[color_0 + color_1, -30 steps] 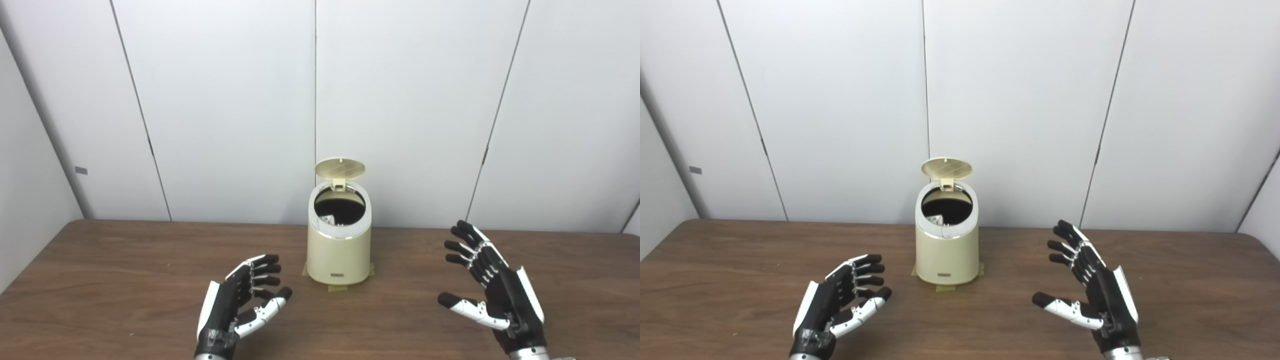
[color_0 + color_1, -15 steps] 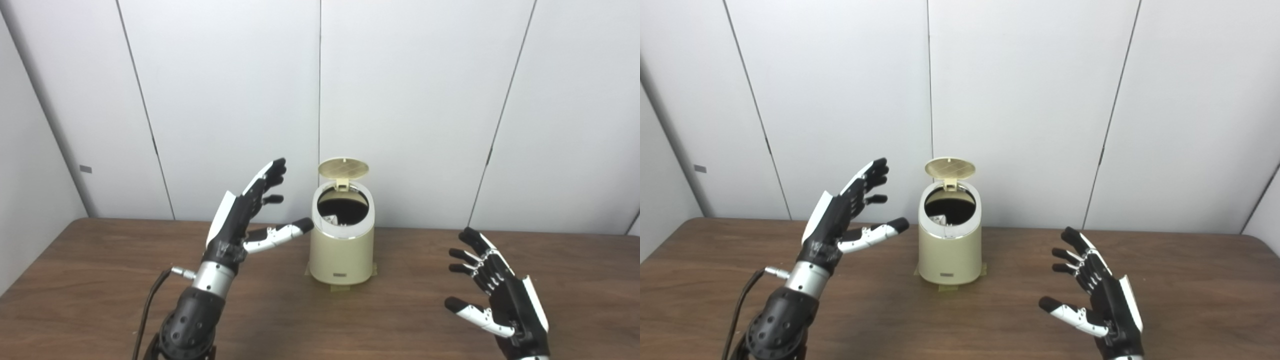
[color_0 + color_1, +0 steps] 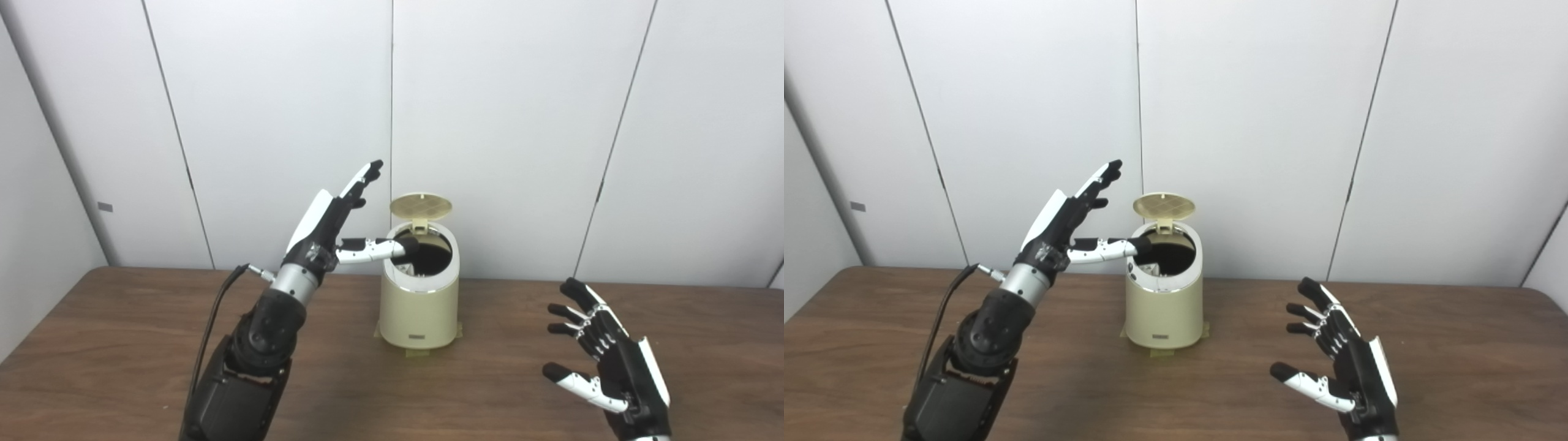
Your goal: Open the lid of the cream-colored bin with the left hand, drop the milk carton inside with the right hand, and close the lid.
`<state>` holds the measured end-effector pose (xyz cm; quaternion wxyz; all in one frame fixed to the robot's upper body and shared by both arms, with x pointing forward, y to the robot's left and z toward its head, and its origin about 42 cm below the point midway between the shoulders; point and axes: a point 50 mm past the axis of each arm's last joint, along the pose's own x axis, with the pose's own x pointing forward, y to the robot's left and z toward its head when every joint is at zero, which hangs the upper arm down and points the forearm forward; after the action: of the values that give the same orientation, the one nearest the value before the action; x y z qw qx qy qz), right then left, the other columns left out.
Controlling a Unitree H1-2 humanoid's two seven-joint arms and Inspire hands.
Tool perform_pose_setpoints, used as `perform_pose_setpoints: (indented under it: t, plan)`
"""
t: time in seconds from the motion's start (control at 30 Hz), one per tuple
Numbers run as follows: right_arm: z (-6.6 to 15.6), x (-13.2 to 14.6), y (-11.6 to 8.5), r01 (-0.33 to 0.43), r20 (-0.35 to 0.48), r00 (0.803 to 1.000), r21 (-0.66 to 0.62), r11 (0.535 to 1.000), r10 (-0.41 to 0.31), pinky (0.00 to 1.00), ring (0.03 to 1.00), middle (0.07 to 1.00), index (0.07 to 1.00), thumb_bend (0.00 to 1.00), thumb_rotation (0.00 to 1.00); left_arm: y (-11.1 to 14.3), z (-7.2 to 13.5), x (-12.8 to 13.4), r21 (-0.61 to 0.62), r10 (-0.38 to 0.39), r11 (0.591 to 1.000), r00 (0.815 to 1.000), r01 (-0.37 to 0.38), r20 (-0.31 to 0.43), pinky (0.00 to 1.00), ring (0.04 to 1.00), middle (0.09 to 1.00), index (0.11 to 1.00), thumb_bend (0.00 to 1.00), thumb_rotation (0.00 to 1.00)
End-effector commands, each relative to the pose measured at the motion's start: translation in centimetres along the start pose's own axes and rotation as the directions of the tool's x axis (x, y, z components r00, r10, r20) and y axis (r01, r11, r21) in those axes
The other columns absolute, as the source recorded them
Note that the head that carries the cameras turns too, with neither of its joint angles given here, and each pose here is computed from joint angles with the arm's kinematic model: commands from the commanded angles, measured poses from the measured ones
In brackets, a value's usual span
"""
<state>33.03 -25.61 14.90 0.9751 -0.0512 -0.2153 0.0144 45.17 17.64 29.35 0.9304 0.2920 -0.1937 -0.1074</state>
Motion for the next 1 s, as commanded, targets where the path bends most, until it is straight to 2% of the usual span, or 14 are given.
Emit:
perform_pose_setpoints:
  t: [0.0,0.2,0.43,0.57,0.73,0.97]
  plan:
    - [1.7,1.4,0.1,-0.005,0.078,0.997,0.000,1.000,0.005,0.65,0.771,0.878,0.861,0.76,0.38,1.3,2.3,2.2,0.091,0.000,0.996,0.999,-0.003,0.040,0.91,1.000,0.998,0.997,0.96,0.44]
    - [1.7,1.3,0.3,-0.008,0.076,0.997,-0.005,1.000,0.008,0.64,0.772,0.883,0.868,0.75,0.36,0.7,1.9,3.7,0.191,-0.047,0.981,0.999,0.042,0.022,0.86,1.000,1.000,0.983,0.96,0.44]
    - [2.2,1.3,0.9,-0.017,0.075,0.997,-0.009,1.000,0.018,0.63,0.758,0.873,0.852,0.74,0.36,0.3,1.9,4.5,0.276,-0.131,0.953,0.991,0.124,0.006,1.00,1.000,0.994,0.960,0.96,0.43]
    - [2.3,1.3,1.3,-0.017,0.071,0.997,-0.003,1.000,0.017,0.62,0.758,0.877,0.850,0.75,0.38,0.3,2.0,4.6,0.295,-0.170,0.941,0.985,0.165,-0.011,1.00,1.000,0.958,0.927,0.98,0.43]
    - [2.8,1.5,1.9,-0.027,0.071,0.997,0.004,1.000,0.027,0.61,0.751,0.871,0.849,0.76,0.39,0.5,2.1,4.4,0.306,-0.229,0.926,0.973,0.221,-0.009,1.00,1.000,0.922,0.891,0.96,0.40]
    - [3.4,1.6,2.6,-0.037,0.051,0.998,0.006,0.999,0.037,0.60,0.738,0.862,0.845,0.77,0.40,1.1,2.1,4.0,0.358,-0.252,0.904,0.968,0.234,0.005,1.00,1.000,0.903,0.872,0.96,0.40]
